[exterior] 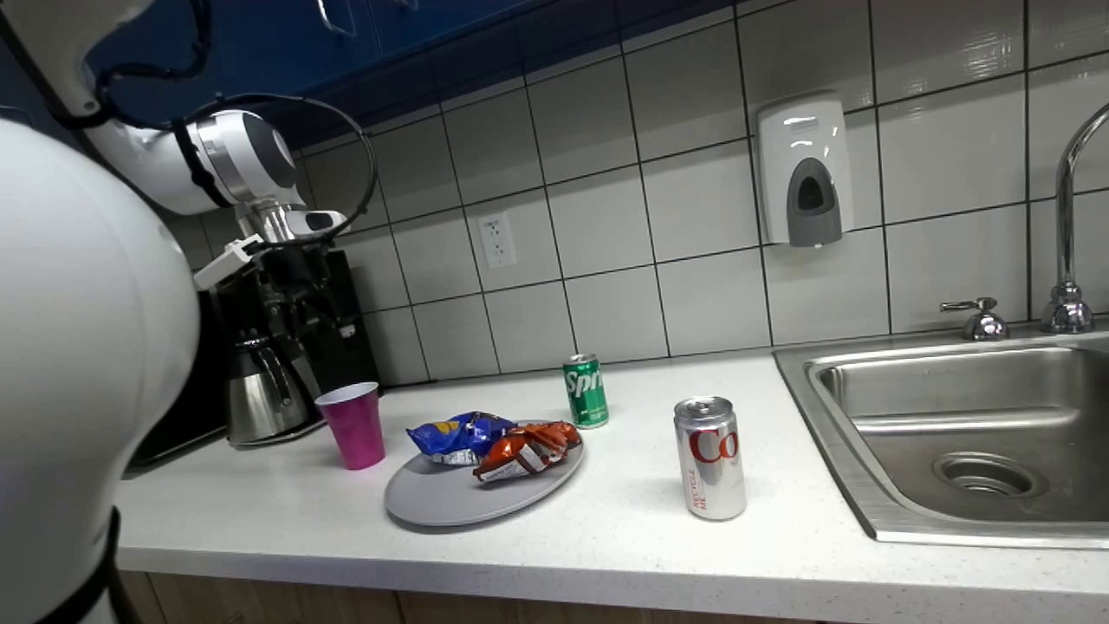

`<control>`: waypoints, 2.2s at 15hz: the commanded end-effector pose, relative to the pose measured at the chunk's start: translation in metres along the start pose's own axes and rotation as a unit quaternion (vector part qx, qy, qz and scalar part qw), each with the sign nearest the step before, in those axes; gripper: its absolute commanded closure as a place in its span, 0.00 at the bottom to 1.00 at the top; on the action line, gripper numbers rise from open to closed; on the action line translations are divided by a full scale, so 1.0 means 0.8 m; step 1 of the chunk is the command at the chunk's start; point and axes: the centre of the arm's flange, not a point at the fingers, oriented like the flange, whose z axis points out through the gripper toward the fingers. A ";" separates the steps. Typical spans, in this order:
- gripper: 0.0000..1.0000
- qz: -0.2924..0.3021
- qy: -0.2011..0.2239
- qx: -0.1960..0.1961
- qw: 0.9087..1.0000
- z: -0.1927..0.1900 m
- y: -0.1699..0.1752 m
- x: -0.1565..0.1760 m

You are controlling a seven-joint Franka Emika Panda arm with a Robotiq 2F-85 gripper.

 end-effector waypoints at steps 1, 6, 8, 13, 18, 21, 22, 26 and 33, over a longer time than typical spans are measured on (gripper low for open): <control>0.00 0.007 -0.002 0.015 1.000 0.007 0.061 -0.014; 0.00 0.033 -0.012 0.018 0.999 0.027 0.116 -0.010; 0.00 0.046 -0.015 0.020 0.999 0.035 0.133 -0.008; 0.00 0.083 -0.018 0.024 0.996 0.056 0.171 0.002; 0.00 0.102 -0.020 0.025 0.994 0.065 0.209 0.022; 0.00 0.106 -0.022 0.027 0.994 0.071 0.226 0.033; 0.00 0.106 -0.023 0.027 0.994 0.073 0.231 0.036; 0.00 0.103 -0.026 0.030 0.994 0.083 0.247 0.049; 0.00 0.085 -0.054 0.049 0.994 0.112 0.272 0.068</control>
